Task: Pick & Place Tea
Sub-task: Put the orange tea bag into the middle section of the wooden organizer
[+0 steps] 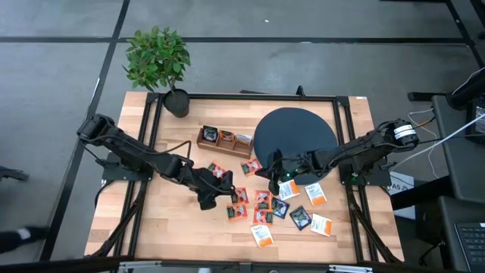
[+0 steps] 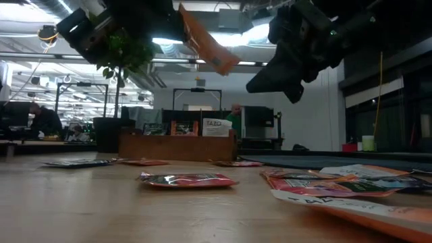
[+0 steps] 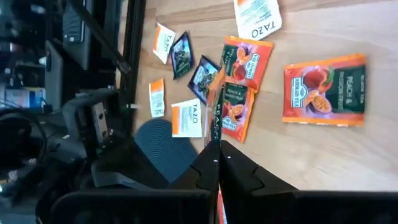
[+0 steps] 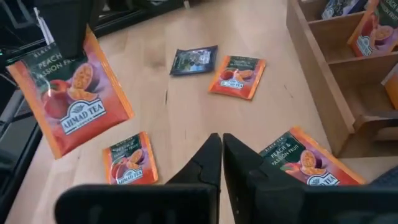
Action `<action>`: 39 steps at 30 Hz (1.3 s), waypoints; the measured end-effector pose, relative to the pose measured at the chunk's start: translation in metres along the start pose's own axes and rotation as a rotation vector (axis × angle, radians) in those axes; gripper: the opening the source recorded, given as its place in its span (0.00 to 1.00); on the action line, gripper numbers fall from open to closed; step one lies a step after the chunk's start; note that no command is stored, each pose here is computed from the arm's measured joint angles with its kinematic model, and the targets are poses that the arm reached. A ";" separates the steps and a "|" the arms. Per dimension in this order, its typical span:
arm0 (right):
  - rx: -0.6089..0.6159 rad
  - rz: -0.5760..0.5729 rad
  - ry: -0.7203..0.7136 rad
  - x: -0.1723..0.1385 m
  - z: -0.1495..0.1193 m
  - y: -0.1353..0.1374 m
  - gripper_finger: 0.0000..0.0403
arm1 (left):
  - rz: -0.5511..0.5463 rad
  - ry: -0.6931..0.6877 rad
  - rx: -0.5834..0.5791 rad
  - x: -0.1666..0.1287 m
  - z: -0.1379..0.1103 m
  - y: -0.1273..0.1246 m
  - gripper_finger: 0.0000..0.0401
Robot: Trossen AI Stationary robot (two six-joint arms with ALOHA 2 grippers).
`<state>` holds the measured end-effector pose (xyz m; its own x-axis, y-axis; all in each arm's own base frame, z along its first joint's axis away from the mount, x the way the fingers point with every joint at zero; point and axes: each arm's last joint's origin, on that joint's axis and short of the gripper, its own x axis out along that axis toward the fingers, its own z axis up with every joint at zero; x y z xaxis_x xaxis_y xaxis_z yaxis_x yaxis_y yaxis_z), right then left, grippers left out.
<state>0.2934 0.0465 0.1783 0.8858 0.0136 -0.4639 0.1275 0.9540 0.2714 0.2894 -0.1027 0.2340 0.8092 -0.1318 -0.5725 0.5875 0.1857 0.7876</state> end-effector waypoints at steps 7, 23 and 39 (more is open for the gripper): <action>0.013 0.154 0.012 -0.002 0.014 0.000 0.05 | 0.001 -0.002 0.171 0.000 0.008 -0.003 0.00; -0.053 0.378 0.030 -0.003 0.048 -0.006 0.56 | 0.031 0.021 0.371 0.006 -0.008 0.005 0.00; -0.146 0.302 0.122 0.000 0.035 -0.012 0.68 | 0.043 0.165 0.564 0.048 -0.034 0.002 0.00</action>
<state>0.3073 0.0250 0.2049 0.8130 0.3291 -0.4804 -0.2050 0.9339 0.2928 0.3289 -0.0754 0.2001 0.8480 0.0256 -0.5294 0.5009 -0.3651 0.7847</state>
